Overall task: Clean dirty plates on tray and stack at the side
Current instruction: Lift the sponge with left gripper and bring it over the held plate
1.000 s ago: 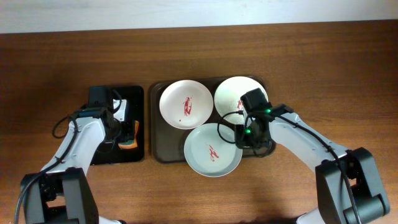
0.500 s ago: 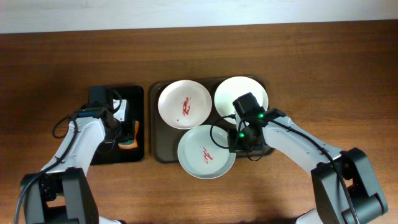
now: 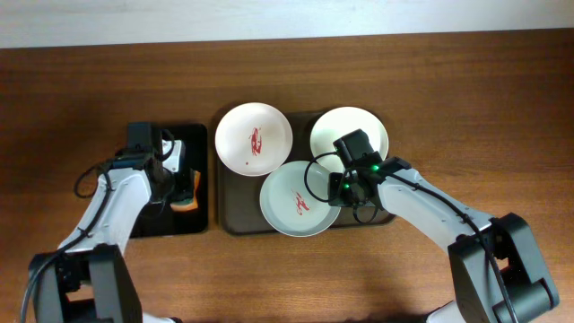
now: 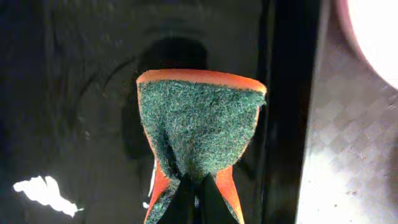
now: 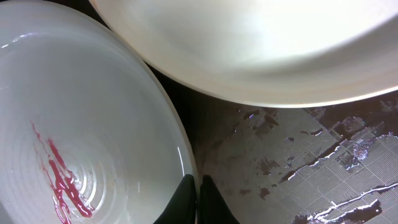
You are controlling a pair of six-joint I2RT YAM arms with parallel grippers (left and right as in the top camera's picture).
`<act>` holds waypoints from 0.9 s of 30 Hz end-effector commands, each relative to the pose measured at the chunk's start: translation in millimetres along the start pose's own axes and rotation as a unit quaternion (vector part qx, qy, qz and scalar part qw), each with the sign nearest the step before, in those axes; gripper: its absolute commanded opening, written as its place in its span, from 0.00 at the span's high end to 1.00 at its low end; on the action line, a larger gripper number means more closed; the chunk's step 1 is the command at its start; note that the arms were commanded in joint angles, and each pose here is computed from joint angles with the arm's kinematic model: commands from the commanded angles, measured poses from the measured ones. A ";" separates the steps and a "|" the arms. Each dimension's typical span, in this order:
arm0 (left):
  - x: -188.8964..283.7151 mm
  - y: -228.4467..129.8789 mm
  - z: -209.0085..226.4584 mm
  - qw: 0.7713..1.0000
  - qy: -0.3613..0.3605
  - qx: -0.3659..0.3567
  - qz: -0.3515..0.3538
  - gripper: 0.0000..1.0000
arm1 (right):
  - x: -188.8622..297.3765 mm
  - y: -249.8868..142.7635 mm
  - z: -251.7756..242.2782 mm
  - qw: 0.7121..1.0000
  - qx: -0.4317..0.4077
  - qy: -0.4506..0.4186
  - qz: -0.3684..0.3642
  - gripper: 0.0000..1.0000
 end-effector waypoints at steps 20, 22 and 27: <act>-7.8 10.2 -16.6 0.999 -0.048 -0.007 -0.021 1.00 | -2.5 -0.4 -3.9 1.000 -0.007 -0.022 -0.002 0.96; -13.3 6.0 -31.0 0.998 -0.058 -0.017 -0.012 1.00 | -2.5 -0.3 -3.9 1.000 -0.007 -0.022 -0.002 0.96; -13.8 5.9 -55.1 0.995 -0.076 -0.052 -0.028 1.00 | -2.5 -0.4 -3.9 1.000 -0.007 -0.022 -0.002 0.96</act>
Point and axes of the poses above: each gripper's point midway between its finger pads, its own x axis back along the fingers, its own z axis along the line the jaws close on, y = z × x, the point moved 7 cm from there along x, back along the fingers, and after that the axes turned 14 degrees about x, right-handed, at the moved point
